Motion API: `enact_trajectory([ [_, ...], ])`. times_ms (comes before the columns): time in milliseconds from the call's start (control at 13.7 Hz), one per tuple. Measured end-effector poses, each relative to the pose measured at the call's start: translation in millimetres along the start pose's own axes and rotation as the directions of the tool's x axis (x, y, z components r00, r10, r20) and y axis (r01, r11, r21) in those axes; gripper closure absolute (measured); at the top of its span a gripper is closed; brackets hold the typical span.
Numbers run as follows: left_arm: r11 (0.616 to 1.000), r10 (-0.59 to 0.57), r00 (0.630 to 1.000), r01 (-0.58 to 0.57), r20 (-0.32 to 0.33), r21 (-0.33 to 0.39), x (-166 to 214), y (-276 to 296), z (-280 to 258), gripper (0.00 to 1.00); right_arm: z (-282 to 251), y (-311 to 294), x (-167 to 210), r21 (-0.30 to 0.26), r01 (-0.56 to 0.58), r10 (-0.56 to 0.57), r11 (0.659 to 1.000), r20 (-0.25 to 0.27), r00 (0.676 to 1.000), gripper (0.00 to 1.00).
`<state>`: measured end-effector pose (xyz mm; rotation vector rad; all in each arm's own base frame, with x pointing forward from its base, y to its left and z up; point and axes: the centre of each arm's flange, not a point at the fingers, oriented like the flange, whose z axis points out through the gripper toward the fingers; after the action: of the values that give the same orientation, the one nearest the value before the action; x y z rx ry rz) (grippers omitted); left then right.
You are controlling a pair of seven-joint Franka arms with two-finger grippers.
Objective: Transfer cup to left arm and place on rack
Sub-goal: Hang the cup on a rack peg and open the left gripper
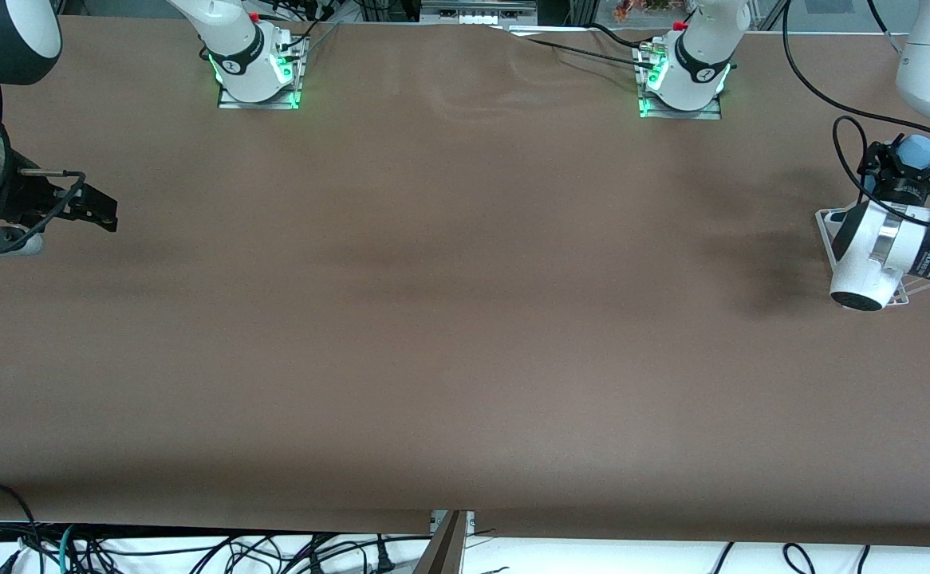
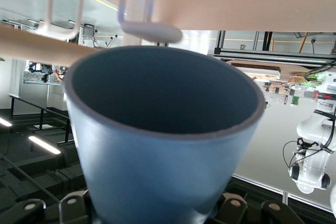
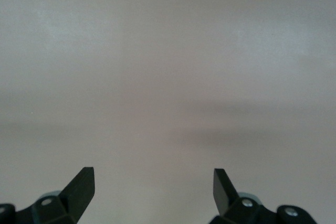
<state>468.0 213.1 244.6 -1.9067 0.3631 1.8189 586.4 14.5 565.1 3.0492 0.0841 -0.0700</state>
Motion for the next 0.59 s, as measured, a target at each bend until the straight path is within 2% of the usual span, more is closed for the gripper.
enact_trajectory([
  [513, 1.000, 0.012, 1.000, -0.012, -0.021, -0.004, 11.6, -3.3, 4.6, 0.32, 0.6, 0.0, -0.5, 0.000, 0.000, 0.000, 1.000, 0.005, 1.000, 0.00],
  [586, 1.000, 0.010, 1.000, -0.010, -0.021, -0.003, 11.9, -3.1, 4.3, 0.28, 0.6, 0.0, -0.5, 0.000, 0.000, 0.000, 1.000, 0.006, 1.000, 0.00],
])
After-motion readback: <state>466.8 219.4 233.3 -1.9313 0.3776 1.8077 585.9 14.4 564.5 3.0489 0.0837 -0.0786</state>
